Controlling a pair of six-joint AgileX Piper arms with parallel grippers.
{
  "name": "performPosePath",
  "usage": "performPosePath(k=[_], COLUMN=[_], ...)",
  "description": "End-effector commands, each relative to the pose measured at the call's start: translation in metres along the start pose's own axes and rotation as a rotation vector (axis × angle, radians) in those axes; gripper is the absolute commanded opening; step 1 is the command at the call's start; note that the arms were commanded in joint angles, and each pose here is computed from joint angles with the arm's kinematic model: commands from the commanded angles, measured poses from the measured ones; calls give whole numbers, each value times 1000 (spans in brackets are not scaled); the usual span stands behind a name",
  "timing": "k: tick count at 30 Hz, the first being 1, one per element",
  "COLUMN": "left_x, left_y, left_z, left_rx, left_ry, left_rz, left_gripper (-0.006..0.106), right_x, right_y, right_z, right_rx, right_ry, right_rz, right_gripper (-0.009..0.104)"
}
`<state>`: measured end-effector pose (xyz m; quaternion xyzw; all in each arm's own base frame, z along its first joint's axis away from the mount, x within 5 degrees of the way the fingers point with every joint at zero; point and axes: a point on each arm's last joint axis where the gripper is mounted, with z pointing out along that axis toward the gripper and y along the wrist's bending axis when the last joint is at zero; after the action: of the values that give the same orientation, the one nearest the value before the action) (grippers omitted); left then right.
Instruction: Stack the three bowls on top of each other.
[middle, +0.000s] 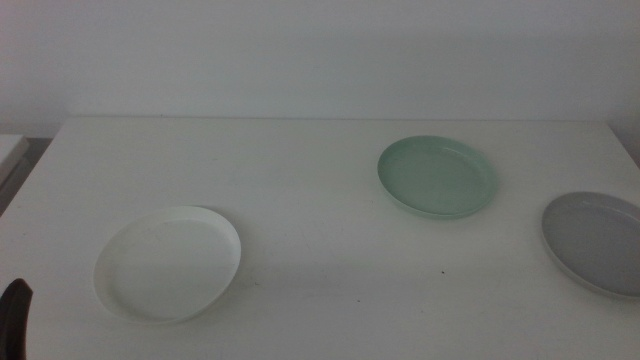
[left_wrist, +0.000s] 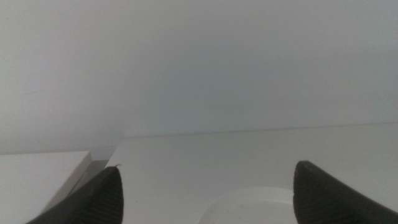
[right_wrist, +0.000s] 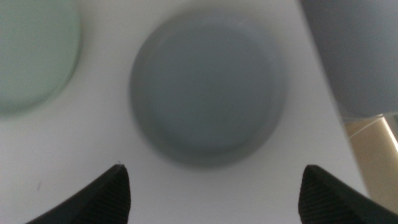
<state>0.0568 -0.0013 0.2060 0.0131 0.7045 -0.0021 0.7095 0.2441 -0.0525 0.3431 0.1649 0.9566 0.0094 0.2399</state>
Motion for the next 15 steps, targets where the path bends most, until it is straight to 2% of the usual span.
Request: performPosePath(k=[1,7,15], left_x=[-2,-2,-2], left_y=[0,0,0], left_z=[0,0,0], left_rx=[-1,-1,-1], left_ry=[-18,-18,-18], left_rz=[0,-4,-4], left_gripper=[94,94,94], right_x=[-23,-48,-52], right_y=[-15,-48,-69], right_z=[13,70,148], right_rx=[10,38,101], right_ry=[17,117,209], right_rz=[36,62,16], right_gripper=[88,88,88])
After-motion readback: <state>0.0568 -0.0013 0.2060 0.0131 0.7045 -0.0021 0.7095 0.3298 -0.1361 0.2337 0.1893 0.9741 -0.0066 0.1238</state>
